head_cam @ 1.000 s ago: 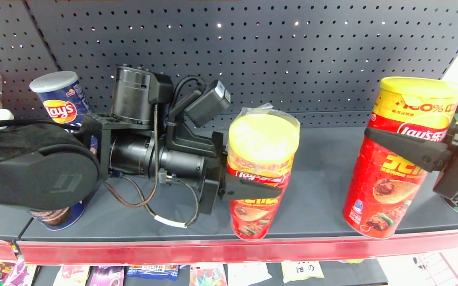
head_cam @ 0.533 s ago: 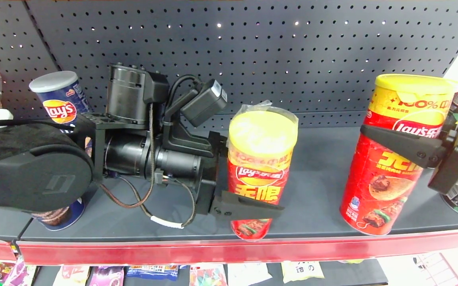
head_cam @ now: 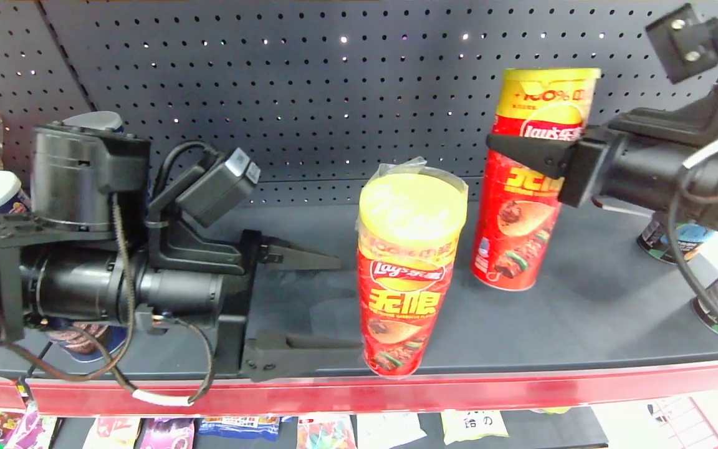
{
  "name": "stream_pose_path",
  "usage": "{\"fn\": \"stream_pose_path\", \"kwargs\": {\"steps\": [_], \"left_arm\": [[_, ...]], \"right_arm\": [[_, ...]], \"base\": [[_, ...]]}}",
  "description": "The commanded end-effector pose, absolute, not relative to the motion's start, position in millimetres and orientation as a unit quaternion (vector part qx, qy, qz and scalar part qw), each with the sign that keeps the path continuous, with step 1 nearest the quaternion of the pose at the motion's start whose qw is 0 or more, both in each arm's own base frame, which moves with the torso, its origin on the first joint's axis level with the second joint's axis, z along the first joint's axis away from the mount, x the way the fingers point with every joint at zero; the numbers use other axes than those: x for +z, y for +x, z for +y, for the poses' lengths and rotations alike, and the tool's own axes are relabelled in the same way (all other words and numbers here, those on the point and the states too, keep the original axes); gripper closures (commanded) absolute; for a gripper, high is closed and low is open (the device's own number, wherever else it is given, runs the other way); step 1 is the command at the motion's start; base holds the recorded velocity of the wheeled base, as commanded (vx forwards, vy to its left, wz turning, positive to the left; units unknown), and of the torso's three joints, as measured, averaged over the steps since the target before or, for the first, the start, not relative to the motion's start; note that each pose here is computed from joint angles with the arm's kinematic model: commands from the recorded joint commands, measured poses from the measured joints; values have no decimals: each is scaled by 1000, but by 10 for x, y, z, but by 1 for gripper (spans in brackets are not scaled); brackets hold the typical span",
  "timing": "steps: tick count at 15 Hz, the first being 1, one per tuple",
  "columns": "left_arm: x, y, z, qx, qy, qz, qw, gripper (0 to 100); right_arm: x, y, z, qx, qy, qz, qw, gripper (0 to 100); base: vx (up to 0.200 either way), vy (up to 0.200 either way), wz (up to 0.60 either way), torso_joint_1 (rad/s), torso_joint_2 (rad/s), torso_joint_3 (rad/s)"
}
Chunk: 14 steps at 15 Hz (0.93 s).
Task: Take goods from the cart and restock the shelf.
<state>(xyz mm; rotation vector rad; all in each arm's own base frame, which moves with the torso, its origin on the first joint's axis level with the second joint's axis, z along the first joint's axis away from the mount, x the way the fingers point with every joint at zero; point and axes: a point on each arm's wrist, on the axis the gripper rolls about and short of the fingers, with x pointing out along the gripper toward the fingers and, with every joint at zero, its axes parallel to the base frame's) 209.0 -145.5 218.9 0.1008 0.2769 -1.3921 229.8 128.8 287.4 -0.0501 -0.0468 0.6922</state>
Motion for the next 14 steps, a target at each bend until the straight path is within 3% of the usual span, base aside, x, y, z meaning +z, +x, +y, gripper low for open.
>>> {"fn": "stream_pose_path", "kwargs": {"steps": [1,5,8,14], "left_arm": [[2236,1882,-1240,-624,46,115,772,0],[2273,1755,-1087,-596,46,105,795,0],[2281,1651,-1021,-580,23,119,806,0],[2257,1632,-1004,-575,16,127,808,0]], "right_arm": [[2735,2745,1590,348,-23,-12,937,100],[2526,3124,1822,352,-21,-22,936,100],[2378,3242,1909,355,-19,-18,935,100],[2361,3200,1978,365,-5,-13,931,100]], "base": [[0,0,0,0,0,0],[0,0,0,0,0,0],[0,0,0,0,0,0],[0,0,0,0,0,0]]}}
